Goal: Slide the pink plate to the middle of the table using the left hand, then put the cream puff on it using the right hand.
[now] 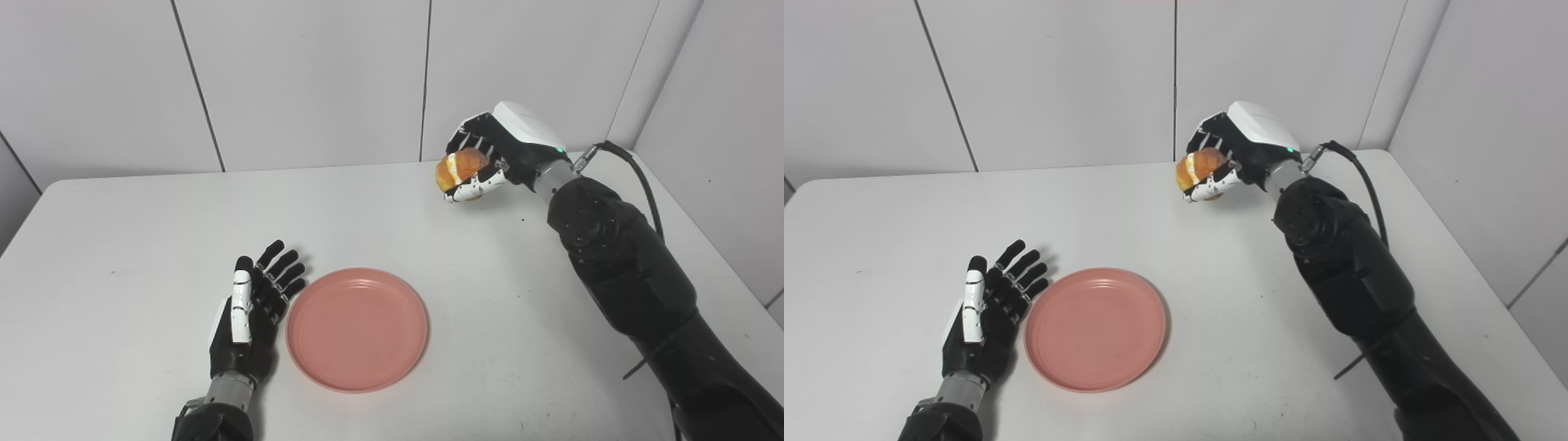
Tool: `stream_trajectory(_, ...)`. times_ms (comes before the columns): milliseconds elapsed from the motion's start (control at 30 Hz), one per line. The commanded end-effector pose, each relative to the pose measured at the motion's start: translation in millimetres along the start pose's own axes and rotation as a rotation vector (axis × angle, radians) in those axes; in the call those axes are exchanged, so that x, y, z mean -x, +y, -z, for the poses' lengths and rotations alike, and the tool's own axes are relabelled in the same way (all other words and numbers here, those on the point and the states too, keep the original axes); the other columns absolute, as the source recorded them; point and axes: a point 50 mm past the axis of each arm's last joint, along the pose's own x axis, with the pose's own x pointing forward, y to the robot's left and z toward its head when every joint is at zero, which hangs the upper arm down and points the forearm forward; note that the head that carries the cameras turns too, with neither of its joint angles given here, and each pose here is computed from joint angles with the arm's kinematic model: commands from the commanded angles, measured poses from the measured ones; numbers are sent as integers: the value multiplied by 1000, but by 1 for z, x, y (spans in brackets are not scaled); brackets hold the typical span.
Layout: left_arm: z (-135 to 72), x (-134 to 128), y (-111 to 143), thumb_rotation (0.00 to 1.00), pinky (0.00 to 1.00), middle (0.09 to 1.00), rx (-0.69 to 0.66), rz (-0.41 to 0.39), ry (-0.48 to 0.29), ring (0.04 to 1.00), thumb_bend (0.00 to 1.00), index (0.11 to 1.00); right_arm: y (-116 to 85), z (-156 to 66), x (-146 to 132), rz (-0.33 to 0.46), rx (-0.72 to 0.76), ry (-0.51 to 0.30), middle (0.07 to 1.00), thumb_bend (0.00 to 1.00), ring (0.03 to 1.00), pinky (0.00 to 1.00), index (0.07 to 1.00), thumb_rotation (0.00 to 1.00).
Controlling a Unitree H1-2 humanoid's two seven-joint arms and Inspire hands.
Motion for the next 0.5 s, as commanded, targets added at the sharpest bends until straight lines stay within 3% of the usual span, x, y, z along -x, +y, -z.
stream_trajectory(0, -4, -6, -7, 1000, 846, 835, -4, -6, -22, 831, 551, 827, -15, -21, 2, 41, 29, -56, 499, 505, 434, 358, 490, 122)
stream_trajectory(267, -2, -9, -16, 1000, 836, 835, -26, -23, -34, 831, 551, 823, 14, -57, 13, -48, 62, -167, 489, 507, 415, 338, 490, 123)
stream_trajectory(467, -3, -9, -23, 1000, 833, 838, -63, -17, -49, 831, 563, 826, 40, -68, 20, -115, 55, -219, 492, 509, 409, 333, 490, 123)
